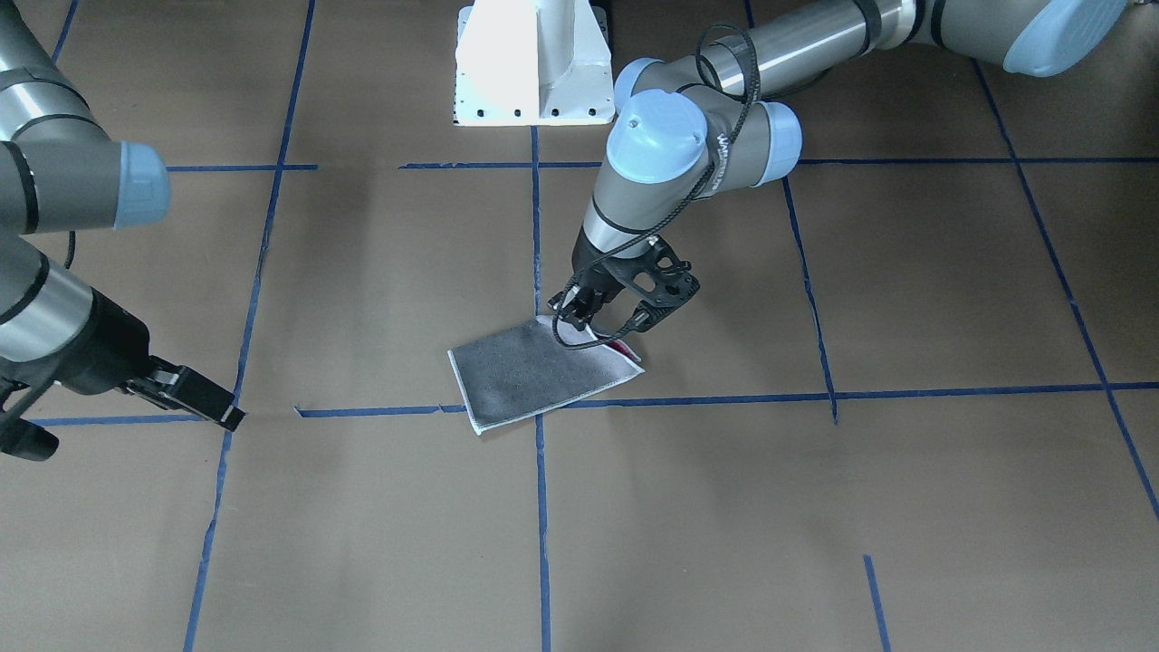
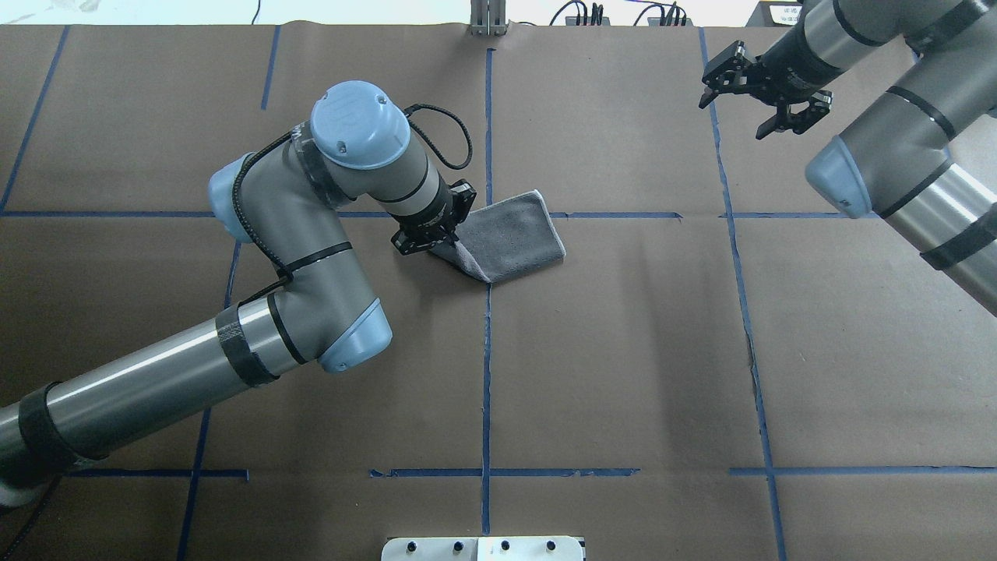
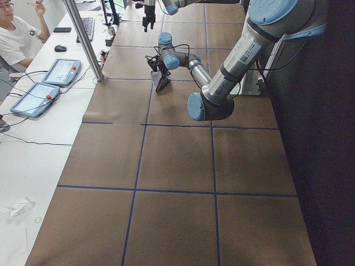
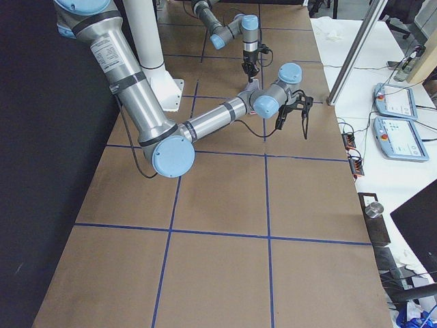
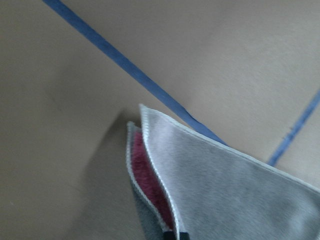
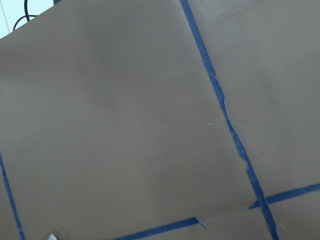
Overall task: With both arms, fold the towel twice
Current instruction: 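Carry the strip end over toward the other end and lay it down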
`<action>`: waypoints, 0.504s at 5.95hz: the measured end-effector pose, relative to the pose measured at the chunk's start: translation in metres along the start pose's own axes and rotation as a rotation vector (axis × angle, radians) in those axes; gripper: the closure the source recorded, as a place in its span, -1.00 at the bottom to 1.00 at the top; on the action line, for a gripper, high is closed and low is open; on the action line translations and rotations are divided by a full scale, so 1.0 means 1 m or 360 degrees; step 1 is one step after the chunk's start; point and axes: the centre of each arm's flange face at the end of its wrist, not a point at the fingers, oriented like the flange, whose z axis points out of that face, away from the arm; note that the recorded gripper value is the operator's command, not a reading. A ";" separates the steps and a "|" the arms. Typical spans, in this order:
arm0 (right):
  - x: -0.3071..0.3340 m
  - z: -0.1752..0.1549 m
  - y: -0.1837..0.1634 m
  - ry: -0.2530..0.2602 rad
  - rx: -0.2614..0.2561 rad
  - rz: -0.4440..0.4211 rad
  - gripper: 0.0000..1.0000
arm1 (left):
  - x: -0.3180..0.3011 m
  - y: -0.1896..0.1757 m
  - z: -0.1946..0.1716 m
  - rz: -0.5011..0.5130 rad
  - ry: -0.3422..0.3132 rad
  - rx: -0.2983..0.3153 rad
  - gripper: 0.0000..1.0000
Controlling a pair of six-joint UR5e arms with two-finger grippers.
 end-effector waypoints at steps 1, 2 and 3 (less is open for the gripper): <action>0.033 -0.010 0.017 0.0000 -0.0010 -0.0017 -1.00 | 0.034 0.016 0.008 0.0008 -0.0013 -0.0004 1.00; 0.062 -0.014 0.029 0.0020 -0.0018 -0.0039 -1.00 | 0.063 0.036 0.018 0.0027 -0.0023 0.0008 1.00; 0.083 -0.014 0.035 0.0045 -0.0024 -0.0060 -1.00 | 0.083 0.055 0.030 0.0055 -0.0008 0.0041 1.00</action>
